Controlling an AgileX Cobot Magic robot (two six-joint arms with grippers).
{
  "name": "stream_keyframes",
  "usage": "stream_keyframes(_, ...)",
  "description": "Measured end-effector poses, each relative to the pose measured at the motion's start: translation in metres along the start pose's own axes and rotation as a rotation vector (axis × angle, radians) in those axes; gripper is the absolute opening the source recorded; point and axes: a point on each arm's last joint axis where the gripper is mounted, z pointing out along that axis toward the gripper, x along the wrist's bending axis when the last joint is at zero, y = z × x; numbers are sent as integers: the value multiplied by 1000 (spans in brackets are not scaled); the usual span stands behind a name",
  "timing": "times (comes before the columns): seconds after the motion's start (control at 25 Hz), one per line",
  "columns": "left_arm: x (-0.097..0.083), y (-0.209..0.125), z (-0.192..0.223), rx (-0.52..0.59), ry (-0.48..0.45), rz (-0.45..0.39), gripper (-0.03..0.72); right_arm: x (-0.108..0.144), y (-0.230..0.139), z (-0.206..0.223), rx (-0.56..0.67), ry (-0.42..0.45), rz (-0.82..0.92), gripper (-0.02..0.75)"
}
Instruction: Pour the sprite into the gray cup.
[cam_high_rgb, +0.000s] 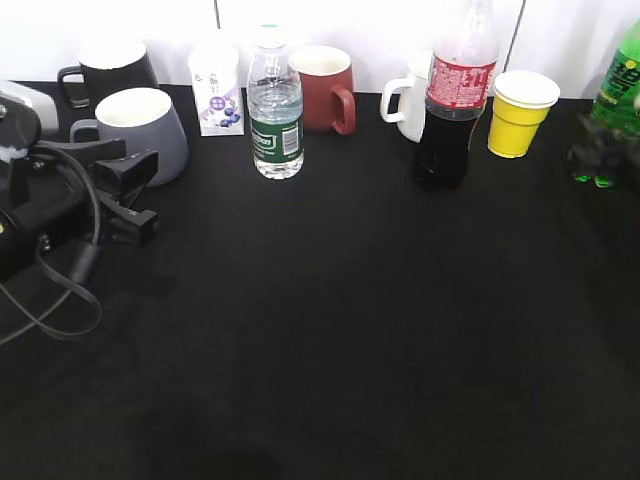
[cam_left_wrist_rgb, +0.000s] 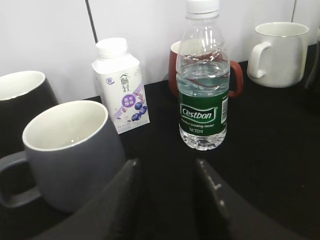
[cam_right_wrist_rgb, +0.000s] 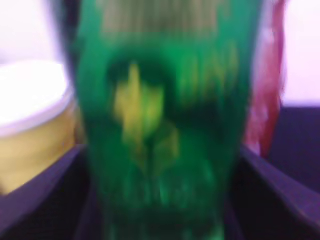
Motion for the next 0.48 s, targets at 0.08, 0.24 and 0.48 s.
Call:
stream_keyframes(0.08, 0, 0, 0, 1, -1, 0, 272, -1, 3, -17, 16, -20, 8, 640)
stream_keyframes(0.24, -1, 14, -10, 141, -31, -42, 272, 4, 42, -57, 224, 8, -23, 633)
stream_keyframes(0.48, -10, 56, -40, 603, -190, -23, 272, 14, 109, -121, 887, -14, -36, 596)
